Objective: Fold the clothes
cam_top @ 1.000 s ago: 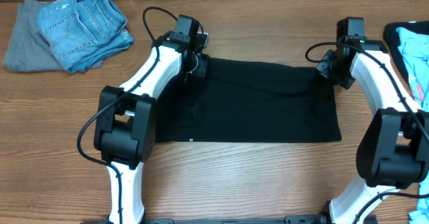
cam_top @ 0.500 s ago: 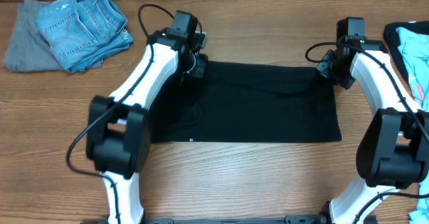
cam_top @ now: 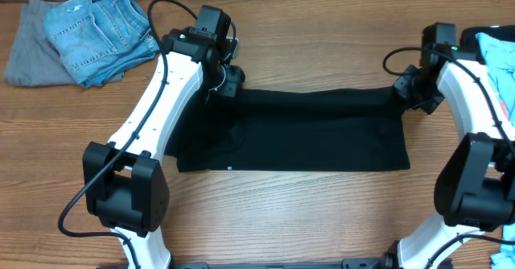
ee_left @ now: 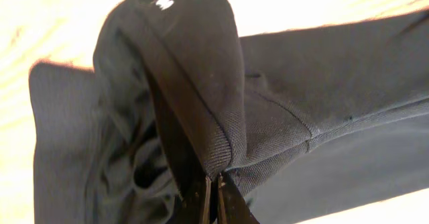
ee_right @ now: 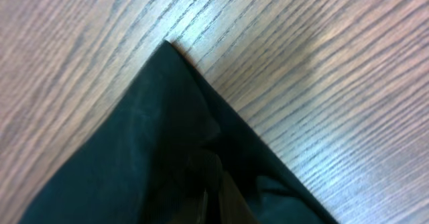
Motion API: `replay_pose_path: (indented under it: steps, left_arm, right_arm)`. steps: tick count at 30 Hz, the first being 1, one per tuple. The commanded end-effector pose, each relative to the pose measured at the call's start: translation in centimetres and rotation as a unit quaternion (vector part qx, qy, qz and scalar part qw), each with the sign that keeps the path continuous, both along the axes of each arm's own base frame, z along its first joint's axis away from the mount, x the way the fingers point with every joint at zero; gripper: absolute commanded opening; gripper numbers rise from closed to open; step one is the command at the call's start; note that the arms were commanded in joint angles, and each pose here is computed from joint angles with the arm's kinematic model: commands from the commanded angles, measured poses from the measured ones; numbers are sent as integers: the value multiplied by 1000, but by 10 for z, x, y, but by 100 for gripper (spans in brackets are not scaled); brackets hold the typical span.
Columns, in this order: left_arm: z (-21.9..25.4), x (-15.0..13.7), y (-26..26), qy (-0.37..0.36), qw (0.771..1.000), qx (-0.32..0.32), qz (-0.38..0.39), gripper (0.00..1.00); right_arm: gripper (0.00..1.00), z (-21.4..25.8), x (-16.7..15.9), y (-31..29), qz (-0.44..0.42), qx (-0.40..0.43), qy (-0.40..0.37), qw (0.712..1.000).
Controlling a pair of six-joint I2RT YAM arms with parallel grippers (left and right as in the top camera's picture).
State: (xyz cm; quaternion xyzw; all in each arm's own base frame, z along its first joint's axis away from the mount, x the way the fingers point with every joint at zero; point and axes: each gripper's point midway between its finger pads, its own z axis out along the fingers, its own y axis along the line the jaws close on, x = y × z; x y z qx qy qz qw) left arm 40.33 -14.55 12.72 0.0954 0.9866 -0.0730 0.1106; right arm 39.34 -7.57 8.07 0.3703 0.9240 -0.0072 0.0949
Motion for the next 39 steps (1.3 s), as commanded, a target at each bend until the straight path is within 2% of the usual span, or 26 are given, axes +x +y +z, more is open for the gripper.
replay_pose_path:
  steps: [1,7,25,35,37,38,39]
  left_arm:
    - [4,-11,6,18,1000,16,20,4]
    - [-1,-30,28,56,995,66,56,4]
    - [-2,-91,50,176,975,119,60,5]
    - [-36,-121,59,233,961,139,57,5]
    - [-46,-128,61,244,957,144,56,11]
    - [-50,-132,62,249,956,146,56,19]
    - [-55,-135,64,253,955,148,55,22]
  right_arm:
    - [4,38,5,-2,-14,20,-47,999]
    - [4,41,-6,0,-15,23,-31,999]
    - [4,36,-72,12,-19,46,103,993]
    - [4,20,-92,20,-14,51,144,988]
    - [12,16,-95,20,-14,52,149,987]
    - [24,14,-96,20,-15,52,150,987]
    - [29,13,-98,20,-15,53,153,987]
